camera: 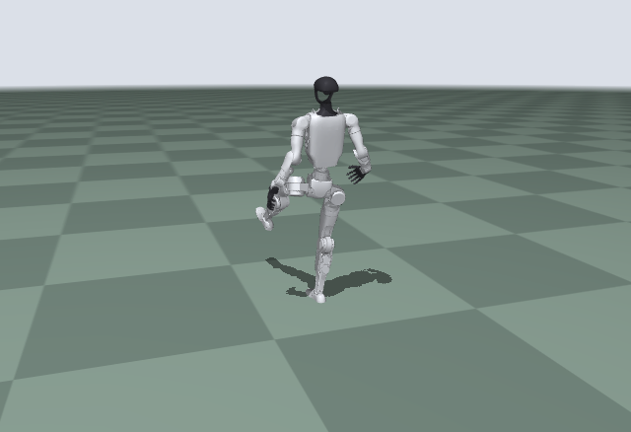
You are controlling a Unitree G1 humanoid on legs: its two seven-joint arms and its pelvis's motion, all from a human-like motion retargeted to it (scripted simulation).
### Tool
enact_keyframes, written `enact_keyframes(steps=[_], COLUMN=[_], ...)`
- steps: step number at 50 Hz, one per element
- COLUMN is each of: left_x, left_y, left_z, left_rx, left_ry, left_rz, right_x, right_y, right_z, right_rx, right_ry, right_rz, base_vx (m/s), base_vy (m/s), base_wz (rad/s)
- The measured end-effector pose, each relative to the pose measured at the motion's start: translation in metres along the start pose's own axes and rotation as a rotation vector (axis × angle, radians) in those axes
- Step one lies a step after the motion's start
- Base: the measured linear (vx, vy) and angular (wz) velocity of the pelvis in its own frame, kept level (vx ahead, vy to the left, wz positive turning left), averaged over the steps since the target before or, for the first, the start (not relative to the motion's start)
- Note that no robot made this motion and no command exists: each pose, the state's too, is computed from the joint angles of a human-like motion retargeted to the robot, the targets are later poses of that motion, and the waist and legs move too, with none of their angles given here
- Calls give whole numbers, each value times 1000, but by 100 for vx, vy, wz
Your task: Kungfu
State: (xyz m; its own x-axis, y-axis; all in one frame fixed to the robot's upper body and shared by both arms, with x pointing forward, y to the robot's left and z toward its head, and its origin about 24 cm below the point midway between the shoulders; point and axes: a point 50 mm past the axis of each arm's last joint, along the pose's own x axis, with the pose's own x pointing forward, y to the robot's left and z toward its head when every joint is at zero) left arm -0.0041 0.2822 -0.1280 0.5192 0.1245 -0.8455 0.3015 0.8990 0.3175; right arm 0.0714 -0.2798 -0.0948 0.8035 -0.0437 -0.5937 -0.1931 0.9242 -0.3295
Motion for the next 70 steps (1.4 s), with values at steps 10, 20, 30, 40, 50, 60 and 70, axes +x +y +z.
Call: enact_keyframes(steps=[10, 20, 30, 40, 50, 60, 70], left_x=[-65, -59, -32, 42, -52, -2, 0], left_y=[-47, -50, 17, 50, -22, -98, -98], left_z=[-56, -37, -24, 292, 444, 380, 390], left_rx=[-66, 156, 561, 203, -65, -59, -267], left_ry=[220, 253, 448, -730, -1469, -1114, -1107], left_rz=[-740, -1122, -818, -276, -683, -1134, -1135], right_x=[-97, -85, -98, -80, 69, 103, 103], right_y=[76, 113, 120, 135, 89, 184, 158], right_z=[-81, -61, -76, -88, 45, 223, 228], right_rx=[158, 189, 151, 389, 1090, 1081, 680], right_ry=[546, 439, 575, 706, 26, -226, -442], right_rz=[762, 814, 777, 91, 61, 933, 929], base_vx=[17, 18, 21, 19, 23, 10, 6], base_vy=[-16, -23, -25, -20, 1, 40, 28], base_wz=[-4, 69, 63, -17, -249, -328, -79])
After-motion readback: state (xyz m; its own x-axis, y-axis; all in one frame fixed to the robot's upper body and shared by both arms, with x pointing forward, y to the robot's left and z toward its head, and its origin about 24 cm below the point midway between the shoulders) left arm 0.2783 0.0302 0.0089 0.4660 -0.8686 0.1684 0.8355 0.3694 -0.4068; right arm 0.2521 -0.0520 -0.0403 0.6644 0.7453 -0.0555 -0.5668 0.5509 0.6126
